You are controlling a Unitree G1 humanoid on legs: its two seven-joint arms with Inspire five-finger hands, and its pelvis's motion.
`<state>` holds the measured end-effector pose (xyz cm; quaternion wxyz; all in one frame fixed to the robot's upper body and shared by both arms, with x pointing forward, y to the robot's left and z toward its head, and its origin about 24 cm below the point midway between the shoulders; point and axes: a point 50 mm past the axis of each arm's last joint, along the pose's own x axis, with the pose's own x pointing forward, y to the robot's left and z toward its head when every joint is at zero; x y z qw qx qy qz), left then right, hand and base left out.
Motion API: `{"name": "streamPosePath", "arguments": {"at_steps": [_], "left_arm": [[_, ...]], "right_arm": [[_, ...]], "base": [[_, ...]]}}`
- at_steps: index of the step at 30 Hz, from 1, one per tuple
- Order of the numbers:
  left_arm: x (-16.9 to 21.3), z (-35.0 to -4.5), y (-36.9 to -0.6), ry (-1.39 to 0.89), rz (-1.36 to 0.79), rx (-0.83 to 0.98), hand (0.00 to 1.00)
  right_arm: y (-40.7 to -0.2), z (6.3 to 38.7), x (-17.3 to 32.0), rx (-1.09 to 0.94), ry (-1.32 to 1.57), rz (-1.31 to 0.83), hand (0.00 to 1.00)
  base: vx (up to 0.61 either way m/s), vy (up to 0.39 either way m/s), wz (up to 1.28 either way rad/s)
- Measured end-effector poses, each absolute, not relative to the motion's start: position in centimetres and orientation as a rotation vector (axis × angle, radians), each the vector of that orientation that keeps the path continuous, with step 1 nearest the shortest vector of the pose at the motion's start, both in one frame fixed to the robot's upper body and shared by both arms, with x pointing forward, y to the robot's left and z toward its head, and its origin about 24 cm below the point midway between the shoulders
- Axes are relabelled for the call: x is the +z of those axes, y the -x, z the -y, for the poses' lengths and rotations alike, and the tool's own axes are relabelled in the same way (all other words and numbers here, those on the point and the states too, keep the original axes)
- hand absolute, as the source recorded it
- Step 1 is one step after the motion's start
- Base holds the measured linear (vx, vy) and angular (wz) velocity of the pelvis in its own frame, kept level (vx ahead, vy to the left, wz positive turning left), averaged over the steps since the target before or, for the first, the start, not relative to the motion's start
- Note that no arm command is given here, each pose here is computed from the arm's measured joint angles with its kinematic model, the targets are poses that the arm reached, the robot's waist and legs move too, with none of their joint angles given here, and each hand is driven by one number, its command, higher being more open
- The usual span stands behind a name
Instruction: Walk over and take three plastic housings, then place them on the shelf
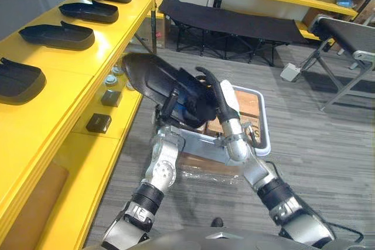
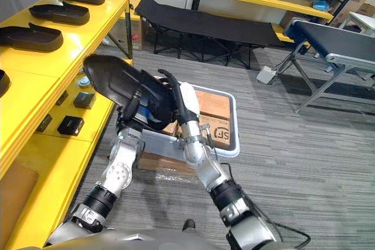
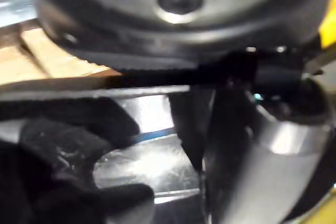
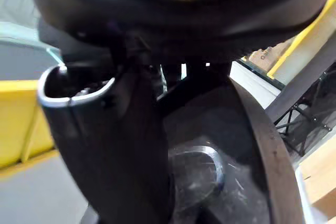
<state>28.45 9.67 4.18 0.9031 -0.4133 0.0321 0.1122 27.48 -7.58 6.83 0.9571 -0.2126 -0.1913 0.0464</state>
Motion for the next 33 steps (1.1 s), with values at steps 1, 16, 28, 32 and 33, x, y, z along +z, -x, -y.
{"name": "streamPosePath", "arguments": {"at_steps": [1, 16, 28, 32, 33], "left_arm": [[4.7, -9.9, -28.4, 0.816, -0.032, 0.244, 0.0], [6.2, -21.0, -21.5, -0.133, 0.289, 1.028, 0.0], [7.5, -19.6, -18.6, 0.208, 0.385, 0.623, 0.0], [7.9, -20.8, -17.9, 0.239, 0.404, 0.583, 0.0], [8.1, -21.2, -17.7, 0.255, 0.419, 0.581, 0.0]], "right_arm": [[-27.3, 7.5, 7.1, 0.089, 0.406, 0.396, 1.0], [-23.2, 17.2, 6.5, -0.294, -0.07, 0.228, 1.0], [-18.9, 17.3, 2.0, -0.124, -0.226, -0.005, 1.0], [-19.1, 17.3, 0.7, -0.057, -0.214, -0.061, 1.0], [-19.5, 17.0, 0.2, -0.032, -0.211, -0.089, 1.0]], "base": [[0.01, 0.018, -0.06], [0.01, 0.021, -0.06], [0.0, 0.006, -0.01], [0.0, 0.014, 0.28], [0.01, 0.017, 0.69]]}}
